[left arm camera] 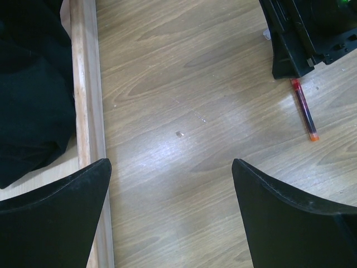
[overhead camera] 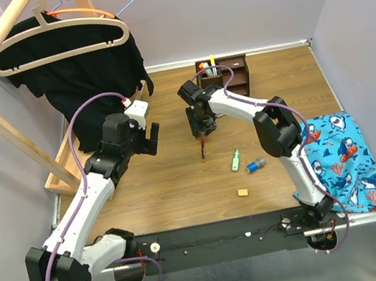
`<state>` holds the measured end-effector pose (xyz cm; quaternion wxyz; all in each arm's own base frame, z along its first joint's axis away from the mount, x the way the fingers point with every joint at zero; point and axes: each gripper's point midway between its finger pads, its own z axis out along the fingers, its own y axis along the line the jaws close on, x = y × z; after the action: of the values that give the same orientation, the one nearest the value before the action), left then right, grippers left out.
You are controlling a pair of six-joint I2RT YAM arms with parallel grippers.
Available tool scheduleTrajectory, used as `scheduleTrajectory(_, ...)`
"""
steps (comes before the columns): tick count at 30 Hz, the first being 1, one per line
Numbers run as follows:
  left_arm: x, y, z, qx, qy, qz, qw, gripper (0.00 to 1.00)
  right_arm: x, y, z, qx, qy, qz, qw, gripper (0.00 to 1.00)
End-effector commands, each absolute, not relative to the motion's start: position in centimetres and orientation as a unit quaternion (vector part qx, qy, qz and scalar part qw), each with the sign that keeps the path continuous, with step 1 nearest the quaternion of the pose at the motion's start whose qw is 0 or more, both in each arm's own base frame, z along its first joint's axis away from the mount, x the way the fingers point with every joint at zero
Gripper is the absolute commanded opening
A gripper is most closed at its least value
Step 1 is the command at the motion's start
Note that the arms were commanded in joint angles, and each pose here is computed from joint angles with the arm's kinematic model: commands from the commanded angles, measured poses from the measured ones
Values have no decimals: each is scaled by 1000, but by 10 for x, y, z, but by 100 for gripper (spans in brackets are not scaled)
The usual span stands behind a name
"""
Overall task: Sort the stationery into containers
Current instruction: Pick up the pen from the center of the board.
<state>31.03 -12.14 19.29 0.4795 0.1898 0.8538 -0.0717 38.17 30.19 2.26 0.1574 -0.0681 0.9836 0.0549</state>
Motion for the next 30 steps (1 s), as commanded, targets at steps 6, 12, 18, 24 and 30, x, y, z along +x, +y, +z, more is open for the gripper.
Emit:
scheduleTrajectory(6, 317, -125, 206, 183, 842, -75, 501, 99, 368, 291, -20, -66, 990, 8, 122, 45)
scheduleTrajectory(12, 319, -125, 207, 183, 844, -74, 500, 99, 359, 290, -35, -72, 992, 14, 99, 26)
scheduleTrajectory(18, 322, -125, 208, 189, 845, -71, 494, 99, 385, 315, 13, -90, 982, 75, 150, 1)
scheduleTrajectory(24, 333, -125, 225, 205, 833, -84, 507, 99, 438, 345, 167, -146, 912, 166, 346, 1)
scheduleTrajectory(30, 342, -133, 232, 217, 827, -106, 508, 99, 454, 329, 335, -205, 699, 216, 650, 1)
